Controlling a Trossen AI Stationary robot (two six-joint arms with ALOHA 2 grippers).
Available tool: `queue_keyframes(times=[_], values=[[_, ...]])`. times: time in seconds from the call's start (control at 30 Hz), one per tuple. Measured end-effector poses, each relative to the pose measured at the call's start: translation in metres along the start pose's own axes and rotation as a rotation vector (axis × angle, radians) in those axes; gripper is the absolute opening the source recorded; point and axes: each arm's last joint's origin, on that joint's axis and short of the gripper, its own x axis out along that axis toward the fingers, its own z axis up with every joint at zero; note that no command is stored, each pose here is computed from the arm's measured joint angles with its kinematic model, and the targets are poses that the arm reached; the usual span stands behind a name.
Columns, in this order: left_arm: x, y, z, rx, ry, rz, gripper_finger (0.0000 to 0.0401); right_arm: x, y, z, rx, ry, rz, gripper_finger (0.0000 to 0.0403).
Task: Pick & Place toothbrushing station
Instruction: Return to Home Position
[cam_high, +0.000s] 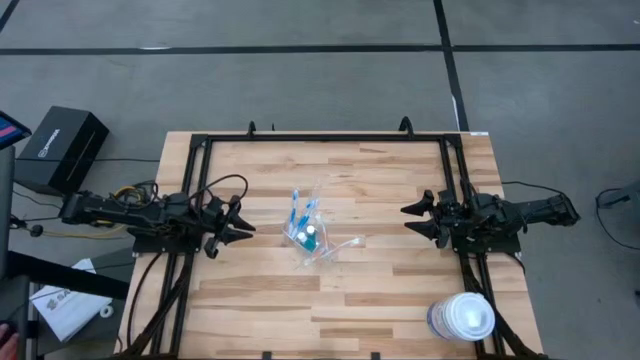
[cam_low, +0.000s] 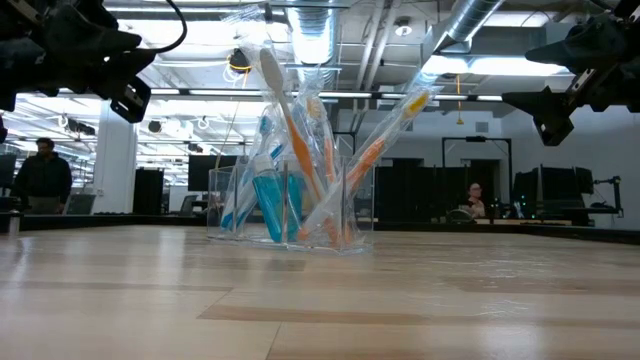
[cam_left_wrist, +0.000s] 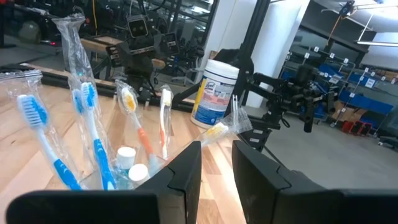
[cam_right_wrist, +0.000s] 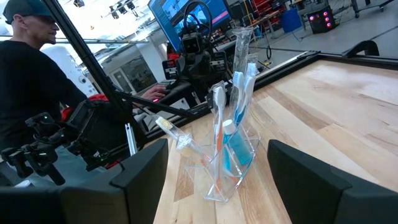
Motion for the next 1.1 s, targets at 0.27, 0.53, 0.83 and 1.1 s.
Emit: queue_keyframes(times=[0.27,0.53,0.83,1.1], values=[[0.0,-0.0001,0.0005,0.001,-0.005,-0.002,0.0085,0.0,0.0,0.0,0.0,0.0,0.0,0.0265],[0.0,-0.0004,0.0012,0.002,-0.012,-0.004,0.0085,0.0,0.0,0.0,0.0,0.0,0.0,0.0265],[0.0,-0.0005,0.0016,0.003,-0.016,-0.005,0.0085,0.0,0.0,0.0,0.0,0.0,0.0,0.0265],[0.0,-0.0005,0.0017,0.003,-0.017,-0.006,0.0085,0.0,0.0,0.0,0.0,0.0,0.0,0.0265]])
